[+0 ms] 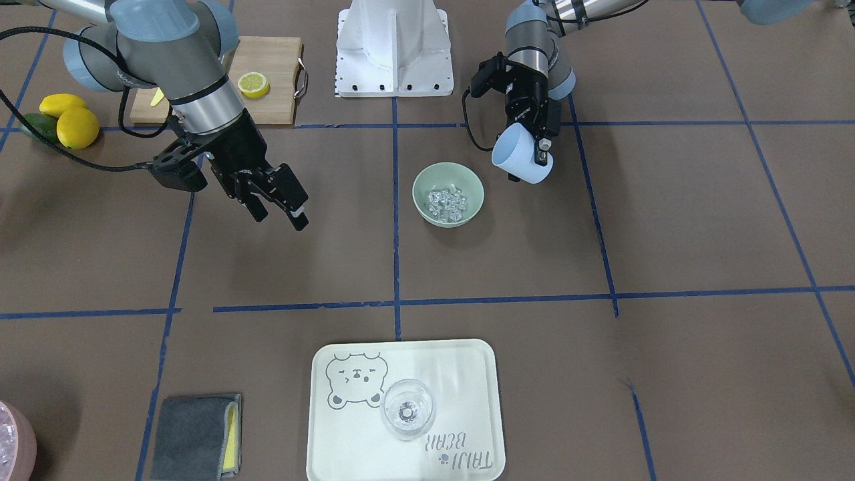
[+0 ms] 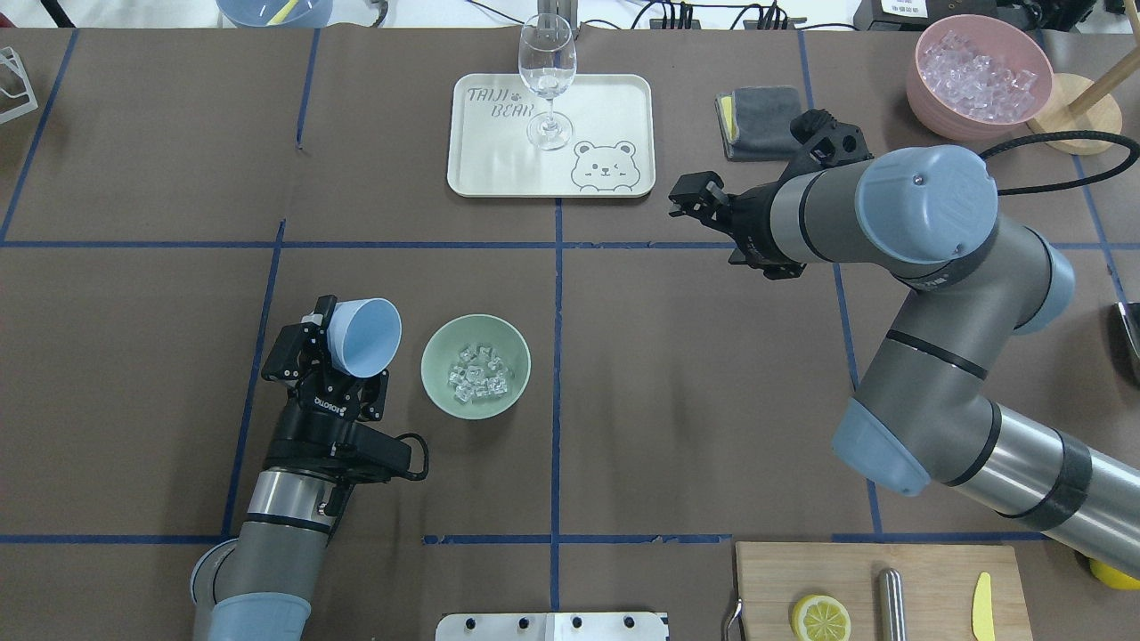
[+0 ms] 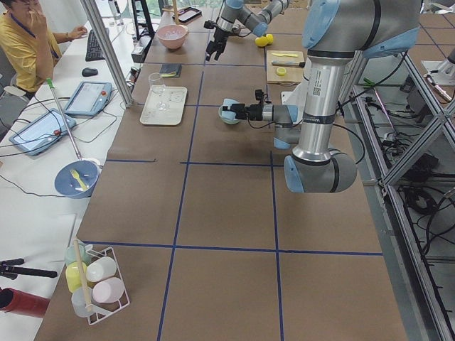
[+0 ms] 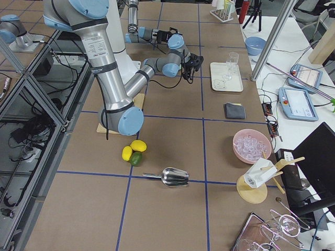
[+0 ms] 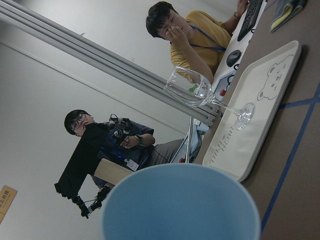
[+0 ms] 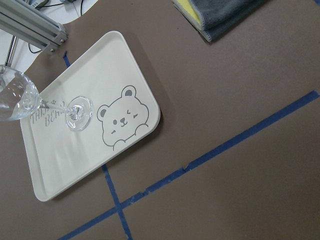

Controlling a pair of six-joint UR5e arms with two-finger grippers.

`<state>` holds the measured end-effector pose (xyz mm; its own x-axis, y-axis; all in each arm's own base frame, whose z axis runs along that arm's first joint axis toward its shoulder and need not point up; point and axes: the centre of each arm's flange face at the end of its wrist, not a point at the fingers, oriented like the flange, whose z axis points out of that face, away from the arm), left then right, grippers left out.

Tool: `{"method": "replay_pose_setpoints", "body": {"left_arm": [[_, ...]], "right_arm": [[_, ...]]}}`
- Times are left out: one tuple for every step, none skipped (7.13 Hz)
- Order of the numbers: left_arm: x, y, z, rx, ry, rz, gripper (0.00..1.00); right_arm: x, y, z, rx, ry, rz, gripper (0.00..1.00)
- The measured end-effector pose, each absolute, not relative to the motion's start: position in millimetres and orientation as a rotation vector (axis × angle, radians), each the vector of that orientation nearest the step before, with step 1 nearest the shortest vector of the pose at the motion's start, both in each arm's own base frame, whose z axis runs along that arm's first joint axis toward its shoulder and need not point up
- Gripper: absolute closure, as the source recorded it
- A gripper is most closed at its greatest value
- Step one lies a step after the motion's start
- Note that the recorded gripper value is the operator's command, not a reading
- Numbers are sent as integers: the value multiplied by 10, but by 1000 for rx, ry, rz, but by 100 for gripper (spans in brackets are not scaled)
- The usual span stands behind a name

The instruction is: Pour ice into bowl

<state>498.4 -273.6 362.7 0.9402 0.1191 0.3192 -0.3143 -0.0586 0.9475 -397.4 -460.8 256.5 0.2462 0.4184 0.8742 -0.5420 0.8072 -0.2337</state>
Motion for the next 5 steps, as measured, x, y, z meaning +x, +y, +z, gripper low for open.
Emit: {"method": "replay_pose_setpoints", "body": {"left_arm": [[4943, -2721, 3754, 1587, -167, 372, 100], [4879, -2707, 3890, 1582, -182, 389, 100], [4747, -2688, 4067, 1582, -180, 385, 100], [4537, -2663, 4324, 1585, -173, 379, 100], [4311, -2636, 4610, 1580, -189, 396, 100]], "right_arm": [[-3964, -4593, 2565, 120, -1150, 653, 0], [-3939, -4567, 2566, 116, -1153, 650, 0], [-3908, -4540, 2559, 116, -1158, 648, 0], [-3876, -4513, 2541, 117, -1164, 646, 0], [-3847, -4491, 2524, 118, -1169, 644, 0]]}}
